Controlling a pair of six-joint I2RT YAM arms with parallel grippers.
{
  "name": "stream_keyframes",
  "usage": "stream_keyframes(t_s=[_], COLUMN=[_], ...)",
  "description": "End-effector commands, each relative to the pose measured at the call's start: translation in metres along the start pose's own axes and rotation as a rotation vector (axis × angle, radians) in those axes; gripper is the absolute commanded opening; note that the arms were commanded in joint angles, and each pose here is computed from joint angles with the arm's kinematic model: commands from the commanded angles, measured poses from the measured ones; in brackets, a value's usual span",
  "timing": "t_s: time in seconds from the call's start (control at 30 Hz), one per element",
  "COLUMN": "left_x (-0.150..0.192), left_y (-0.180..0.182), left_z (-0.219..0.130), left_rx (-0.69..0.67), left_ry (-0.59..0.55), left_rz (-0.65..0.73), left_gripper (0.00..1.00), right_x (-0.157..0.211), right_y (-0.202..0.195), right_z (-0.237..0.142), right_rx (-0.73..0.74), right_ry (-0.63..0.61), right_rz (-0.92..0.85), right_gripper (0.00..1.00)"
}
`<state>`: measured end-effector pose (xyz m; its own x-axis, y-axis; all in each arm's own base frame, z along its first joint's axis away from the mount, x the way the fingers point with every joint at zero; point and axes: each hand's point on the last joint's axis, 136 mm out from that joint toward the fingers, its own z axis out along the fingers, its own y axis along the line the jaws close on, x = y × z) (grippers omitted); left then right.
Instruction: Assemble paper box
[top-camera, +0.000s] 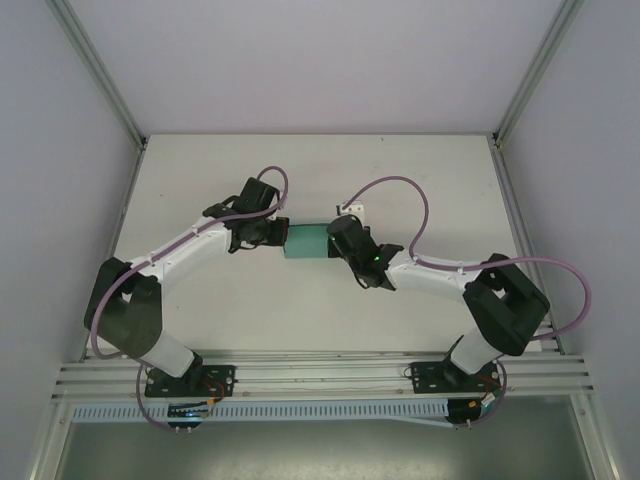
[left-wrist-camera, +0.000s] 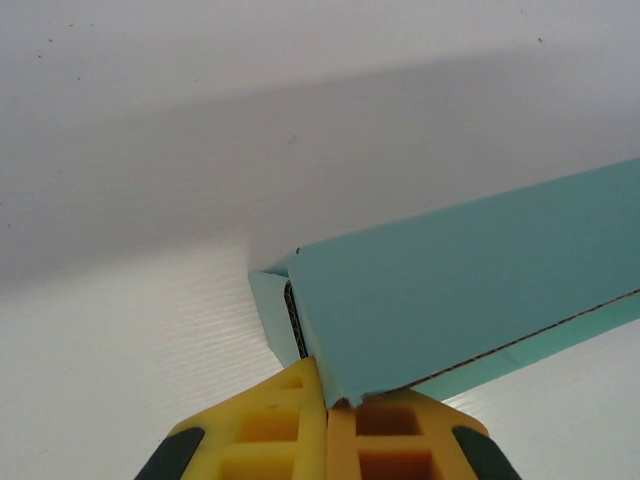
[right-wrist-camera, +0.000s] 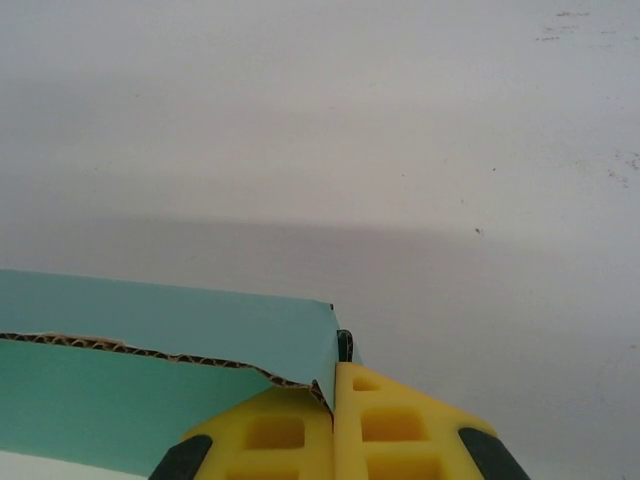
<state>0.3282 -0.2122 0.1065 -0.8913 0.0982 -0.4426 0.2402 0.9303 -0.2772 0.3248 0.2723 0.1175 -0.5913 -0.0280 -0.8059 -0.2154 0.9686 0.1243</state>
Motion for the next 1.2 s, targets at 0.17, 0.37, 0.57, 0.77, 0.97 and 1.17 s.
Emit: stream_keyframes(t_s=[0.17,0.37,0.57,0.77,0.97,1.17], left_x=[0.089,0.087,0.086,0.089,0.074,0.065], left_y=[0.016,0.012,0.007,0.008,0.0,-0.011], left_z=[0.03,0.032,0.03,0.032,0.029,0.022], left_rx=[-0.041,-0.019,0.004,0.0,0.022,0.07], left_ry=[0.347,0.352,0.348,0.36,0.328,0.302], left_rz=[-0.014,0.039,0.07,0.069,0.079,0.094], left_gripper=[0.0,0.0,0.0,0.0,0.0,0.07], right_x=[0.019,-0.032,-0.067,-0.061,-0.008,0.042], right_y=[0.017,0.028,0.003,-0.026,-0.052,-0.059], right_z=[-0.023,-0.041,-0.049,-0.025,-0.001,0.008], right_rx=[-0.135,-0.197,-0.109,-0.058,0.011,-0.021], right_ry=[0.122,0.034,-0.067,0.013,0.164,0.199], right_rz=[-0.13,-0.08,-0.01,0.116,0.169,0.218], right_gripper=[0.41,0.71,0.93,0.99,0.97,0.96])
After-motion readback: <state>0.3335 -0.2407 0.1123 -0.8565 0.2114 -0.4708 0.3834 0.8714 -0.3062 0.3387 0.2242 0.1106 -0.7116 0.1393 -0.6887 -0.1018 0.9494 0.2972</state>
